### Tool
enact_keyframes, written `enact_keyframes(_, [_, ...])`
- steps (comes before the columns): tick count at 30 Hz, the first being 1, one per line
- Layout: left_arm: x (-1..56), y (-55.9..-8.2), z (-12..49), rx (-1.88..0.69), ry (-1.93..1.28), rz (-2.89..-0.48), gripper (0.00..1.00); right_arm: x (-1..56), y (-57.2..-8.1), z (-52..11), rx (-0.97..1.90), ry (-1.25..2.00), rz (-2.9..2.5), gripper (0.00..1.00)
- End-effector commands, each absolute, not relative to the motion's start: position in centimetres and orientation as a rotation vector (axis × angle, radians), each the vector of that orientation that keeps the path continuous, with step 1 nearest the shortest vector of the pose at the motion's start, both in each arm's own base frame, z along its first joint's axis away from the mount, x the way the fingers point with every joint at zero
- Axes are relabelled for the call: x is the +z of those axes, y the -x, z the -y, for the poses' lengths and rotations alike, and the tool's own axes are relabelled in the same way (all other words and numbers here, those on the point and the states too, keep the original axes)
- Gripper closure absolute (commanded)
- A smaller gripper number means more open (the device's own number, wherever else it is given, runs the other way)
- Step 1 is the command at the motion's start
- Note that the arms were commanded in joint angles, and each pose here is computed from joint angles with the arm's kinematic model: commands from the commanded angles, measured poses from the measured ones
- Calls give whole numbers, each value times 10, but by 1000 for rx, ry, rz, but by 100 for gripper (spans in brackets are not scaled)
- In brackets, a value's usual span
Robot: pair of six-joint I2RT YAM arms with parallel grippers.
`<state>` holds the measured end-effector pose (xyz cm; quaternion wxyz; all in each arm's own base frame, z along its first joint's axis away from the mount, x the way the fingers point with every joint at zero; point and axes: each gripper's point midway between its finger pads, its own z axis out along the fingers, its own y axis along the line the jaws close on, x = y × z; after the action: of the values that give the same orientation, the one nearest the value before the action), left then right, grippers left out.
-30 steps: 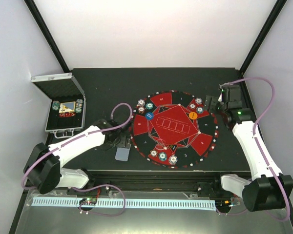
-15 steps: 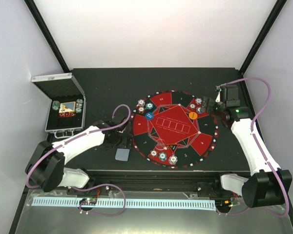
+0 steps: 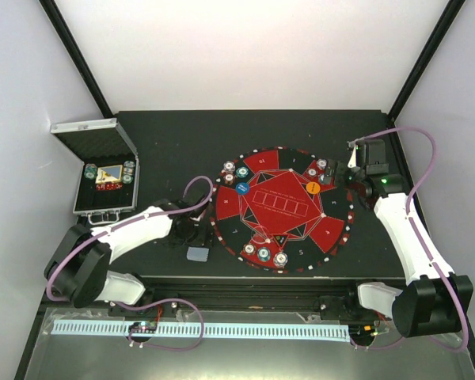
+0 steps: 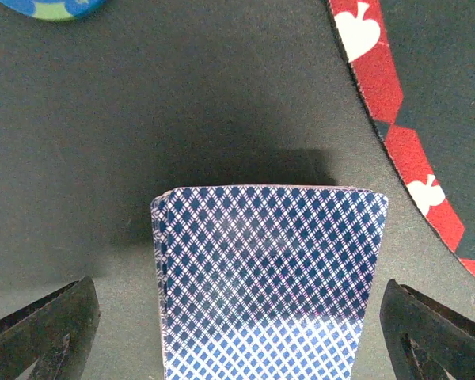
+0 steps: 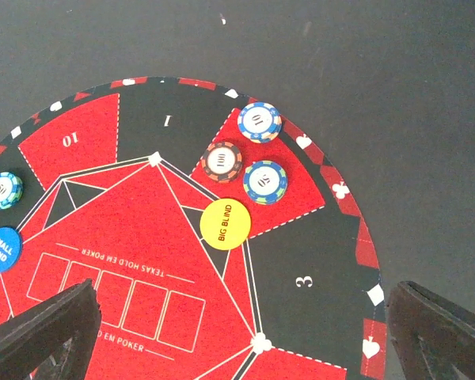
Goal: Distribute texas hold em gaming equipment
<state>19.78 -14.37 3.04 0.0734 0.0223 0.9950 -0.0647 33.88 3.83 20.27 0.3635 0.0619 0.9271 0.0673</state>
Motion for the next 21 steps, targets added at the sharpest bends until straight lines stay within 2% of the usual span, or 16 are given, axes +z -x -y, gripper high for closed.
enact_keyframes(1, [25,-197,154,-246,-114,-2997,1,204,-338,-39,185,-150,-2374,0])
enact_keyframes(7, [24,-196,162,-261,-148,-2992,1,202,-338,-38,181,-149,-2381,0])
enact_keyframes(14, [13,-193,155,-150,-168,-3022,1,203,-338,-38,177,-152,-2380,0])
enact_keyframes(21, [7,-192,151,-68,-179,-3035,7,202,-338,-37,173,-153,-2380,0])
